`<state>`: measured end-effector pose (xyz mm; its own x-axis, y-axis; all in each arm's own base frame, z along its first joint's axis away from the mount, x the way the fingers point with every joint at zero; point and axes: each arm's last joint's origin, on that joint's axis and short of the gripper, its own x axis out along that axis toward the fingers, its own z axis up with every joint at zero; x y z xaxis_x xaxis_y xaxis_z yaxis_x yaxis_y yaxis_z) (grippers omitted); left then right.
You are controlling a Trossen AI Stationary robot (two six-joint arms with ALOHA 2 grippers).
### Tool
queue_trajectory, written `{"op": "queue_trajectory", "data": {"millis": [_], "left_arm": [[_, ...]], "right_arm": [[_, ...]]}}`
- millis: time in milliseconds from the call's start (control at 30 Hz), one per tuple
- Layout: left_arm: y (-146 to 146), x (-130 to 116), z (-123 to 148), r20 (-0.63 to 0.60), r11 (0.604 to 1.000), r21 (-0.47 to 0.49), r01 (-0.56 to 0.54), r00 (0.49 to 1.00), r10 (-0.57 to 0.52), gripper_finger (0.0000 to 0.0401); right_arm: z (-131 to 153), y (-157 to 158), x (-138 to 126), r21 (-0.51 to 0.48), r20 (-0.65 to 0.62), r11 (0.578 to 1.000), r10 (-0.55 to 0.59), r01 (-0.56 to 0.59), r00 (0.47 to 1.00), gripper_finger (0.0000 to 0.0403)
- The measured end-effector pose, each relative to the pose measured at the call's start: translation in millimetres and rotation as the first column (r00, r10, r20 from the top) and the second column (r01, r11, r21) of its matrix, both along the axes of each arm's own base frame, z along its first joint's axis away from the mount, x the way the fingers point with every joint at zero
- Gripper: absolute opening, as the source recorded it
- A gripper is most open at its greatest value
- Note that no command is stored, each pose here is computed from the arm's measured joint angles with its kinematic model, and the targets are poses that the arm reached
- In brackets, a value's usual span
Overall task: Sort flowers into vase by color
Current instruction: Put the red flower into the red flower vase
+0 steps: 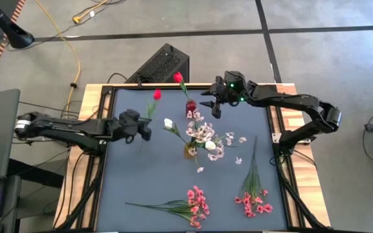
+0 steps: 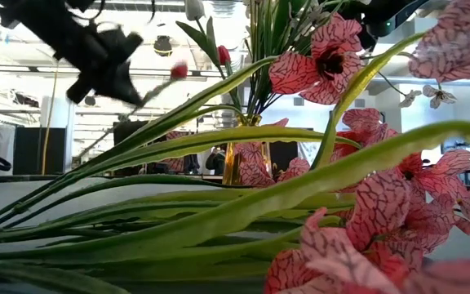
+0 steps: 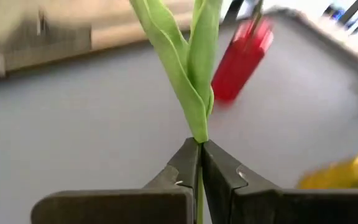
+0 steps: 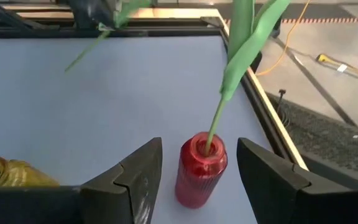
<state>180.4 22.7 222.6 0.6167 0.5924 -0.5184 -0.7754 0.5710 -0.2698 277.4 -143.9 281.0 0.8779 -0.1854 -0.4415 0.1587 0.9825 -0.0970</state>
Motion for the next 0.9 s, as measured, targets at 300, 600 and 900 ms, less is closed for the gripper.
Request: {"op": "queue_trajectory", "data": {"millis": [300, 600, 900], "left_arm": [[18.8, -0.3, 37.3, 0.099, 0.947, 0.32, 0.023, 0.993, -0.057, 0.0], [51.5, -6.0, 44.1, 0.121, 0.931, 0.364, -0.01, 0.992, -0.037, 0.0], [45.0, 1.0, 75.1, 0.243, 0.73, 0.605, 0.318, 0.799, -0.549, 0.0]], "right_arm": [[-2.9, 4.3, 0.4, 0.021, -0.03, 1.0, 0.01, -0.01, 1.0, 0.0234], [-4.2, 4.4, -0.3, 0.031, -0.043, 1.0, 0.008, -0.007, 0.999, 0.0234], [-4.4, 4.5, -0.4, 0.031, -0.045, 0.999, 0.008, -0.007, 0.999, 0.0234]]}}
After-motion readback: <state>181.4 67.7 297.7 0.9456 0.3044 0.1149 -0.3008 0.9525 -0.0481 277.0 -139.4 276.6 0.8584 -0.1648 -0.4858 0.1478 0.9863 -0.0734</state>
